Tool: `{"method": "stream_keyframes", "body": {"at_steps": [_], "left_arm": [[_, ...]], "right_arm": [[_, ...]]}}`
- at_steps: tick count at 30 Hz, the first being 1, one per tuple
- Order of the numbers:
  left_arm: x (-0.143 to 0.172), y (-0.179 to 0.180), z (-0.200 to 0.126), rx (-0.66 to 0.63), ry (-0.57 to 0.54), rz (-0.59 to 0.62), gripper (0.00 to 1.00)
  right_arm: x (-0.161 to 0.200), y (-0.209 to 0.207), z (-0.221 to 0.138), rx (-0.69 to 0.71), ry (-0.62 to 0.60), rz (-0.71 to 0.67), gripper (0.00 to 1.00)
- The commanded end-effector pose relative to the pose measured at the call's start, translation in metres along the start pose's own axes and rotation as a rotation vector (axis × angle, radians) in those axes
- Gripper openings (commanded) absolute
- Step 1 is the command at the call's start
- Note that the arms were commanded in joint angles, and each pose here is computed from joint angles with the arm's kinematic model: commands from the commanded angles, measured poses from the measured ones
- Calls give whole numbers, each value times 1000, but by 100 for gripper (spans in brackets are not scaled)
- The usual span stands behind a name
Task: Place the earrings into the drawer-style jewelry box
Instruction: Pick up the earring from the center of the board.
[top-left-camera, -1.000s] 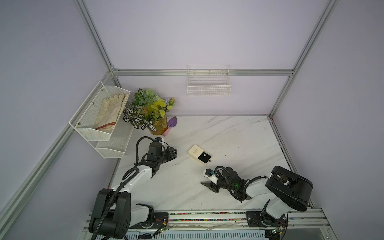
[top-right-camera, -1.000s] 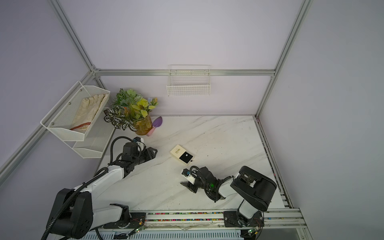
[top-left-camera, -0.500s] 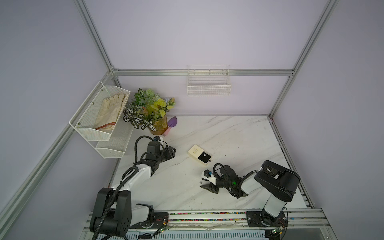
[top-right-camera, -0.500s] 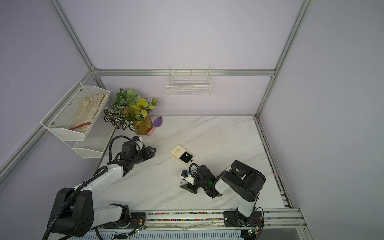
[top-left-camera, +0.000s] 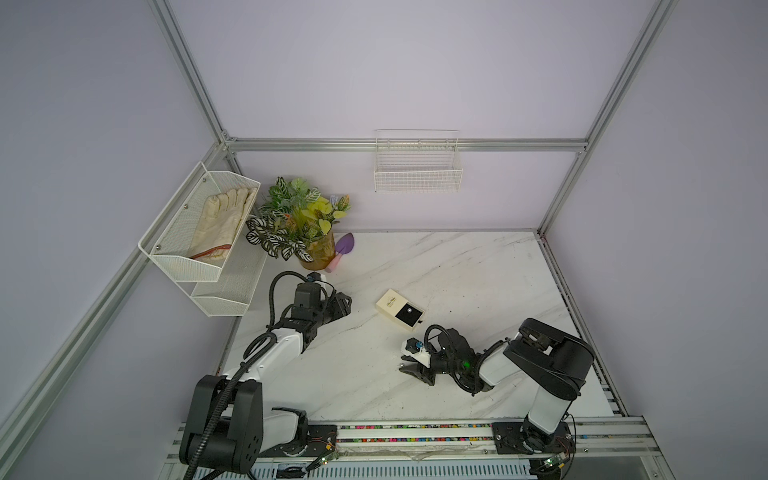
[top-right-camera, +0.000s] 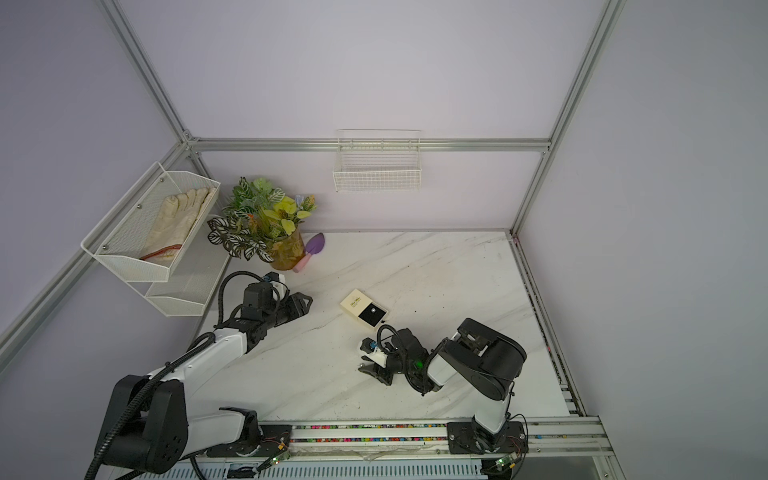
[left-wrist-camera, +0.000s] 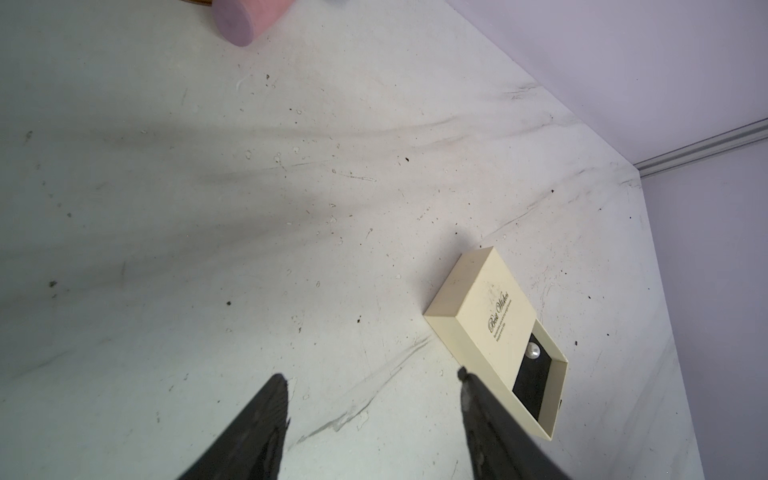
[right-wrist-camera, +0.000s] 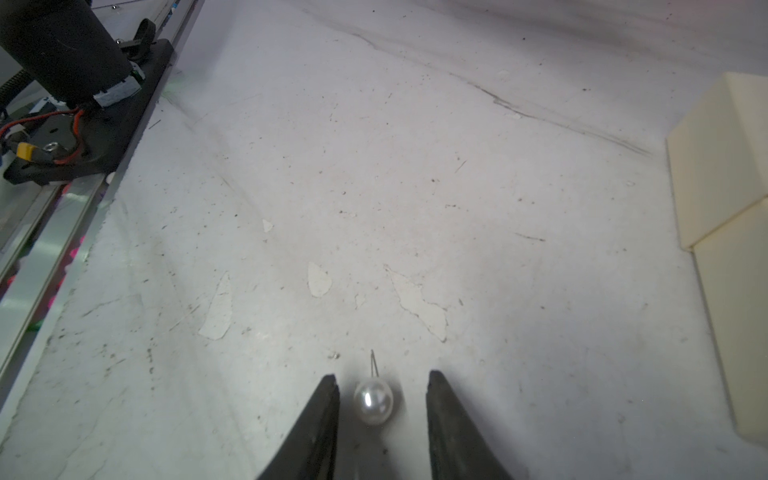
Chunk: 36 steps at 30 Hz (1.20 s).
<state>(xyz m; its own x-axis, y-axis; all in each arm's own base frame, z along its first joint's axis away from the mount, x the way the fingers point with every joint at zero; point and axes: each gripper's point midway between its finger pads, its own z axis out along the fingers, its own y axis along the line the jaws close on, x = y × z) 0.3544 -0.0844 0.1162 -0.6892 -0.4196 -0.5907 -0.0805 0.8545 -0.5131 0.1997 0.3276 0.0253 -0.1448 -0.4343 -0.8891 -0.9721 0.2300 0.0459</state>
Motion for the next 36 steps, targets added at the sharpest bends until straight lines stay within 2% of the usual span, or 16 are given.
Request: {"method": "stream_keyframes", "body": {"at_steps": [1,10,15,27,30,36], "left_arm": [[-28,-16,-3,43,-62,24,65],[-27,-15,-2,40,-60,23,65],[-27,-15,-2,44,-62,25,65],[-27,-15,-3,43,-65,25,65],[-28,-15,-4,44,-69,26,65],[-30,-17,-6,47,-74,26,65]], "right_arm": [[0,3,2,-29,-3,-27,36],[4,5,5,-46,12,-20,32],[5,5,6,-48,17,-21,24],[5,5,4,-48,17,-23,16],[2,5,4,-46,11,-30,13],[-16,3,-4,-30,-23,-21,0]]}}
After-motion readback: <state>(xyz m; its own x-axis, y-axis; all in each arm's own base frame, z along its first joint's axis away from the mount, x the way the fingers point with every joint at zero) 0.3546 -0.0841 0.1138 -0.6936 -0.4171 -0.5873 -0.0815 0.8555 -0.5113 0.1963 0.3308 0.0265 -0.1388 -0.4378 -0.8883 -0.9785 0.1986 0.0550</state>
